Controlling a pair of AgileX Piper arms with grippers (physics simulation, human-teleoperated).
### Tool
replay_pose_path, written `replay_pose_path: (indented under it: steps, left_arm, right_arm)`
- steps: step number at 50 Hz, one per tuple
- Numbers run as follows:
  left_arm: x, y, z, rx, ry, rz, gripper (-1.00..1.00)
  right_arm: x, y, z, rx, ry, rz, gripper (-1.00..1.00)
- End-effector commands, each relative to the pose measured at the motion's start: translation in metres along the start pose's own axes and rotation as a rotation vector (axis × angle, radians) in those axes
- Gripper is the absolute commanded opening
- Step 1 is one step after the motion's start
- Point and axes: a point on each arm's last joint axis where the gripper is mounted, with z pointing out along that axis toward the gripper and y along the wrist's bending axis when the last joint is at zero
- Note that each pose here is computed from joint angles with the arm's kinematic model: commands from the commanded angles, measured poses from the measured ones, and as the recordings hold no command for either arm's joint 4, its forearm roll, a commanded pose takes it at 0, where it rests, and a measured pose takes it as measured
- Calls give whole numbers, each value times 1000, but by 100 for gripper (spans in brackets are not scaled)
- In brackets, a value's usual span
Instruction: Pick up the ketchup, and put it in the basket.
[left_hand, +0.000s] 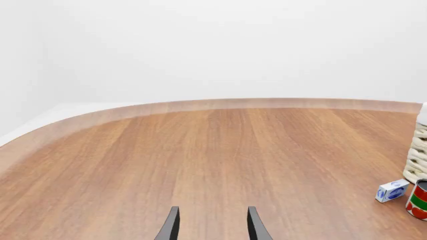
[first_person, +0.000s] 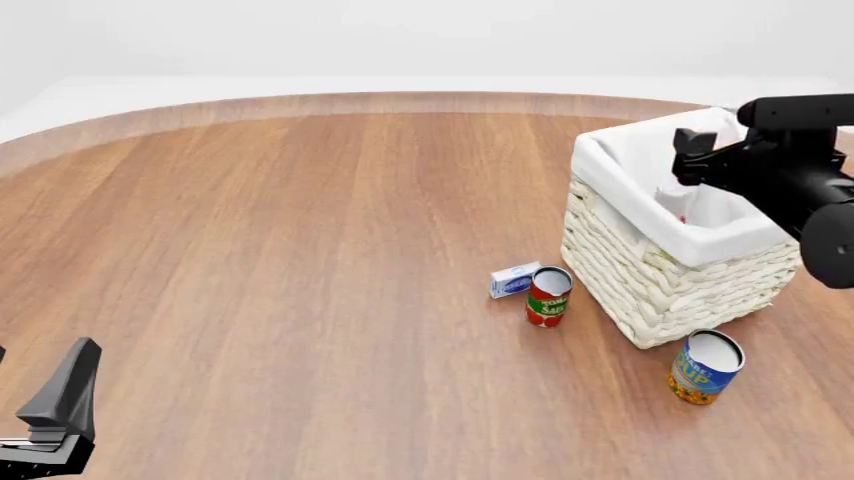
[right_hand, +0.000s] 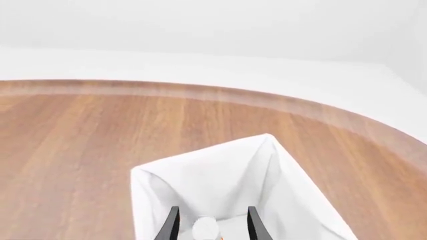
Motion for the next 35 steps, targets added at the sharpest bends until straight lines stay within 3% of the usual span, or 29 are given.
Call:
replay_pose_path:
  steps: [1,11,14,17,23,26,28,32,33,35]
  left_arm:
    - [0,0,0,0,0,0,100]
    - [0,0,0,0,0,0,100]
    - [0,0,0,0,0,0,100]
    - [0,0,0,0,0,0,100]
    - [0,0,0,0,0,0,100]
    - [0,0,0,0,0,0,100]
    - [0,0,0,0,0,0,100]
    - [0,0,0,0,0,0,100]
    - [0,0,0,0,0,0,100]
    - [0,0,0,0,0,0,100]
  right_arm:
    - [-7,4,-7,-12,-18,-2,100]
    - [-25,13,-33,-47,-84,-25,100]
    - [-36,20,-52,-78,-145,-23,100]
    - [-57,26,-86,-114,-239,-21,100]
    - [-86,40,-126,-203,-346,-63,100]
    - [-101,39,-144,-211,-396,-89,100]
    - [-118,35,-155,-189,-425,-136,100]
    - [-161,42,-203,-304,-597,-122,100]
    - [-178,42,-225,-361,-680,-82,100]
    - [-204,30,-258,-361,-811,-74,100]
